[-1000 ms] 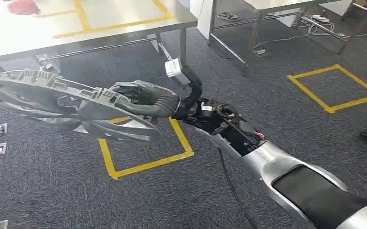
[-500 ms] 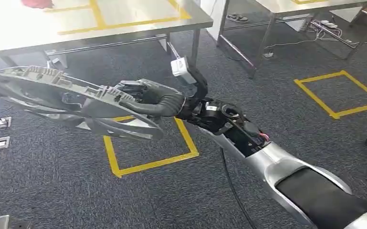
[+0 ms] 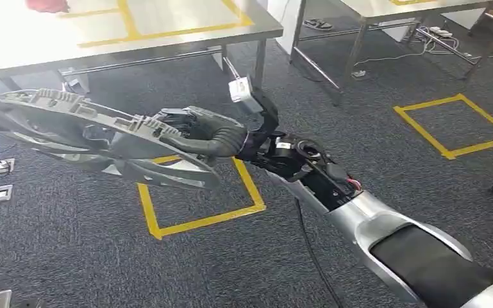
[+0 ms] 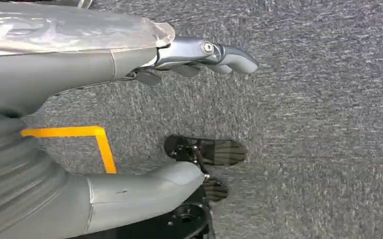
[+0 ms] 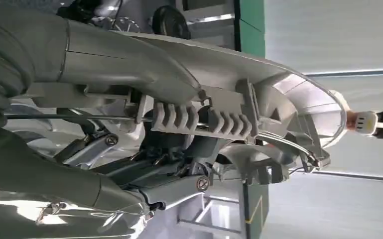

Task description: Take the parts from the cabinet and place them on the table.

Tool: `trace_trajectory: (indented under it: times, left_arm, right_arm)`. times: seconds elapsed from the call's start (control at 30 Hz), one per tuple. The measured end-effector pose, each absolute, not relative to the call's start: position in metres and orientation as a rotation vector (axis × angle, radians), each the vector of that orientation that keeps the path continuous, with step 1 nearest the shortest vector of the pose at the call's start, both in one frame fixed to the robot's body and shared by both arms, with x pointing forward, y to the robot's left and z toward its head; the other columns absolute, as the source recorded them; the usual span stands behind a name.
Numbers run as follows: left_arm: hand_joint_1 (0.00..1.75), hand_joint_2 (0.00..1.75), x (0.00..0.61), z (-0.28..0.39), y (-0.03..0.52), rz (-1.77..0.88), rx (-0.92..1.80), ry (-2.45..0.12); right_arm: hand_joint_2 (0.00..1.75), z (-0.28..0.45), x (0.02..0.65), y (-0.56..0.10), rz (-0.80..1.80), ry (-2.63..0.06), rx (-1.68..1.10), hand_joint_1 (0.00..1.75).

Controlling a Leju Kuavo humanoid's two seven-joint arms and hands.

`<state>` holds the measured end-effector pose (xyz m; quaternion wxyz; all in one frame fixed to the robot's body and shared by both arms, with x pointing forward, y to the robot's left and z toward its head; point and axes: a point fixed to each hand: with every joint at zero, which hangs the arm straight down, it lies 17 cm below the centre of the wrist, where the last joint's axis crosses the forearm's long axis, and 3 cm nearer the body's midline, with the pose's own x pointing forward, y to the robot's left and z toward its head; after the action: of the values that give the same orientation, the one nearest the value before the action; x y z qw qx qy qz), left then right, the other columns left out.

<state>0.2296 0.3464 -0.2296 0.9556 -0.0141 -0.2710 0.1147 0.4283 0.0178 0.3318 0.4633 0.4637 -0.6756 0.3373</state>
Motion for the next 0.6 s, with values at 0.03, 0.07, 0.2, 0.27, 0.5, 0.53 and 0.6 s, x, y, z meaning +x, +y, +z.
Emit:
trace_trajectory:
  times: [0.03, 0.07, 0.2, 0.27, 0.5, 0.53, 0.6]
  left_arm:
    - [0.0, 1.75, 0.2296, -0.2296, 0.3464, 0.233, -0.029, -0.55]
    - [0.0, 1.75, 0.2296, -0.2296, 0.3464, 0.233, -0.029, -0.55]
    - [0.0, 1.75, 0.2296, -0.2296, 0.3464, 0.233, -0.029, -0.55]
    - [0.0, 1.75, 0.2296, -0.2296, 0.3464, 0.233, -0.029, -0.55]
    - [0.0, 1.75, 0.2295, -0.2297, 0.3463, 0.23, -0.029, -0.549]
    - [0.0, 1.75, 0.2295, -0.2297, 0.3463, 0.23, -0.029, -0.549]
    - [0.0, 1.75, 0.2295, -0.2297, 0.3463, 0.23, -0.029, -0.549]
  right_arm:
    - [1.75, 0.3318, 0.4283, 0.0178, 0.829, -1.661, 1.14, 1.75]
    - [1.75, 0.3318, 0.4283, 0.0178, 0.829, -1.661, 1.14, 1.75]
    - [1.75, 0.3318, 0.4284, 0.0178, 0.829, -1.661, 1.14, 1.75]
    - [1.75, 0.3318, 0.4283, 0.0178, 0.829, -1.661, 1.14, 1.75]
    - [1.75, 0.3319, 0.4284, 0.0177, 0.828, -1.661, 1.14, 1.75]
    - [1.75, 0.3319, 0.4284, 0.0177, 0.828, -1.661, 1.14, 1.75]
    - [1.75, 0.3319, 0.4284, 0.0177, 0.828, -1.661, 1.14, 1.75]
